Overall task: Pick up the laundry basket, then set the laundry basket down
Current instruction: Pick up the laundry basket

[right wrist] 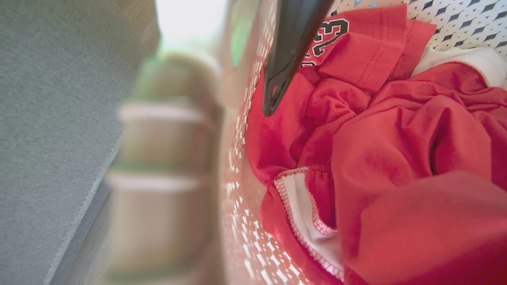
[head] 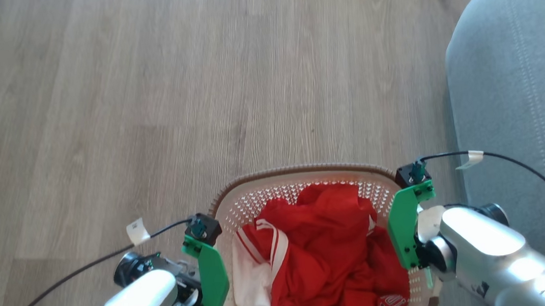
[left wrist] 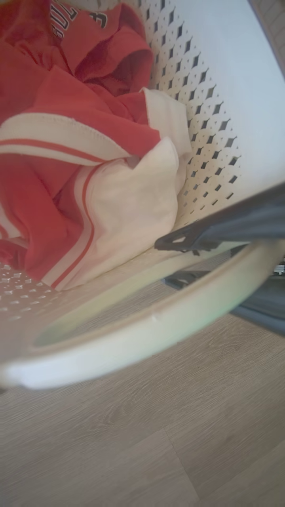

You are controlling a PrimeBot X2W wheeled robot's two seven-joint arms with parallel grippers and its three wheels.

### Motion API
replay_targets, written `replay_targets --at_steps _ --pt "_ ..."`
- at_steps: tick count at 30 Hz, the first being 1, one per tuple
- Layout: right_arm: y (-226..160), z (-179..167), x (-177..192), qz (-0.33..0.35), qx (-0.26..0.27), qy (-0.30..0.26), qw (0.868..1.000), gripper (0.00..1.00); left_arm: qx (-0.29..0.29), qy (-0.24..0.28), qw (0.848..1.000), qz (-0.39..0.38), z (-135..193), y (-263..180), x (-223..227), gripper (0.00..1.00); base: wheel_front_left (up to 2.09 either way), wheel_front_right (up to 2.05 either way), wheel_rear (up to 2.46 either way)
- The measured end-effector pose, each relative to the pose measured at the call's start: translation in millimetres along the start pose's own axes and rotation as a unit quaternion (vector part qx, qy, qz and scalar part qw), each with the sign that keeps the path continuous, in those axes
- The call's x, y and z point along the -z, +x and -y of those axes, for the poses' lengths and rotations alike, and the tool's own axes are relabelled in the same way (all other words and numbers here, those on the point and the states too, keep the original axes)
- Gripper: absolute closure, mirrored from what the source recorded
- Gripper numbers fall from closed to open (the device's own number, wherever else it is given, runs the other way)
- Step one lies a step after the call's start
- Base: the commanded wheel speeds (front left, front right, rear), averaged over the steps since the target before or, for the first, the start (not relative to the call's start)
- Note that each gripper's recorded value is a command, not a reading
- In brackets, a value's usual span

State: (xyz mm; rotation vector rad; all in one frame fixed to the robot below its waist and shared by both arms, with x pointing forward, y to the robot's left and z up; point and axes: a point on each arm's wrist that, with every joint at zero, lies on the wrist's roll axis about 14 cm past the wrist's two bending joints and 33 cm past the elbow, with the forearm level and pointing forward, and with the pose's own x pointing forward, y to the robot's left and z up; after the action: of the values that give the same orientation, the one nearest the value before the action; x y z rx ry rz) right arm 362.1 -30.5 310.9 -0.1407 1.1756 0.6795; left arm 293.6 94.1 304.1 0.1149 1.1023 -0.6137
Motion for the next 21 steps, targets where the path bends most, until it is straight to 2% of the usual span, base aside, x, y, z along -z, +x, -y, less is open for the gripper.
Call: replay_targets --at_steps 8,21 --pt "-15 -18 2 0.017 -0.003 -0.015 1.000 1.00 -0.003 0.015 1.000 0.018 4 -20 6 1.00 0.00 0.00 0.00" --pt "-21 -35 13 0.027 -0.007 -0.015 1.000 1.00 -0.014 0.010 1.000 0.026 8 -36 19 1.00 0.00 0.00 0.00"
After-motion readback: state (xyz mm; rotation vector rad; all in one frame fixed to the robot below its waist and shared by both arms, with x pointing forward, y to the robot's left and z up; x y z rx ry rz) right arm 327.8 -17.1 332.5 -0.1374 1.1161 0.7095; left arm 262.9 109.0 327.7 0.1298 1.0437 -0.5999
